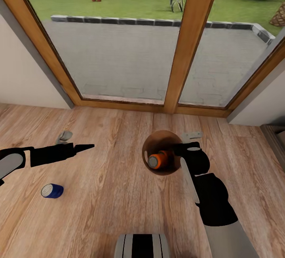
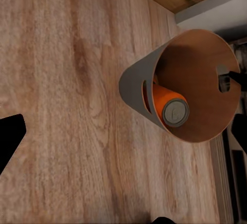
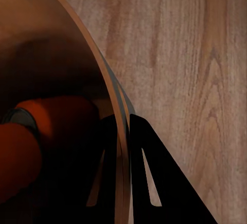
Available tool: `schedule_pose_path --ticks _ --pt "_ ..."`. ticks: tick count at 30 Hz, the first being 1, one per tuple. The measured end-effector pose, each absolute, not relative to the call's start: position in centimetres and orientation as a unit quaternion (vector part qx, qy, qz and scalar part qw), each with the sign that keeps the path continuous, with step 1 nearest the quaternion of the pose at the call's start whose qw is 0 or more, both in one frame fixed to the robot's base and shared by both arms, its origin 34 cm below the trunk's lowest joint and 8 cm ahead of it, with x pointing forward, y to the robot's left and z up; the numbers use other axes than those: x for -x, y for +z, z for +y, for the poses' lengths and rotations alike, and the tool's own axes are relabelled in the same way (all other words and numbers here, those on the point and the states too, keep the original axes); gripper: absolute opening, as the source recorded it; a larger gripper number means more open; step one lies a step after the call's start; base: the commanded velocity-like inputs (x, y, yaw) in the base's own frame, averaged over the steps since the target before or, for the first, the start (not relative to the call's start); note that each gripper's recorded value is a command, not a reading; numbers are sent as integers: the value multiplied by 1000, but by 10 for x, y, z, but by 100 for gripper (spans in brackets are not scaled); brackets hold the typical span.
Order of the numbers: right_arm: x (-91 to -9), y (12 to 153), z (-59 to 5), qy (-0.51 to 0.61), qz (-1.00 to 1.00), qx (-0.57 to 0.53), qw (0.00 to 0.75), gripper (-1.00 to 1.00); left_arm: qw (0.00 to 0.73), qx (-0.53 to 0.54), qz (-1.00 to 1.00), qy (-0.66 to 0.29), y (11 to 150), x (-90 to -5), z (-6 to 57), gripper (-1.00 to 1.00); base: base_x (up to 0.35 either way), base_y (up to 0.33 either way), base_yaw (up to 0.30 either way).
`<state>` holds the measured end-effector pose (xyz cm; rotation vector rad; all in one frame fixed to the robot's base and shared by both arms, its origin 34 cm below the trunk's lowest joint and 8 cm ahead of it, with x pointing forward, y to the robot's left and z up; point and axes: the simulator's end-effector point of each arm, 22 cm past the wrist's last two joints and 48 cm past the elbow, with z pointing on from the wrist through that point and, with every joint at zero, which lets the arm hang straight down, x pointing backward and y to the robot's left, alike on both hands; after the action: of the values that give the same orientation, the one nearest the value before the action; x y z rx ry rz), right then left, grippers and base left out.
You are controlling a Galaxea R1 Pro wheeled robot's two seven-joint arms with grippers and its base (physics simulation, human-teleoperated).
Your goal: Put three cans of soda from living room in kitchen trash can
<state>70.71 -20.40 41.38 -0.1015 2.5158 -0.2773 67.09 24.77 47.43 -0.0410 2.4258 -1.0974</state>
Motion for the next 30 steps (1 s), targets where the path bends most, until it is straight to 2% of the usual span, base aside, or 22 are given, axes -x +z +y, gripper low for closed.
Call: schedule_pose_path --ticks 30 --pt "-711 433 -208 -106 943 30 314 -100 257 11 877 -407 489 -673 237 100 0 0 0"
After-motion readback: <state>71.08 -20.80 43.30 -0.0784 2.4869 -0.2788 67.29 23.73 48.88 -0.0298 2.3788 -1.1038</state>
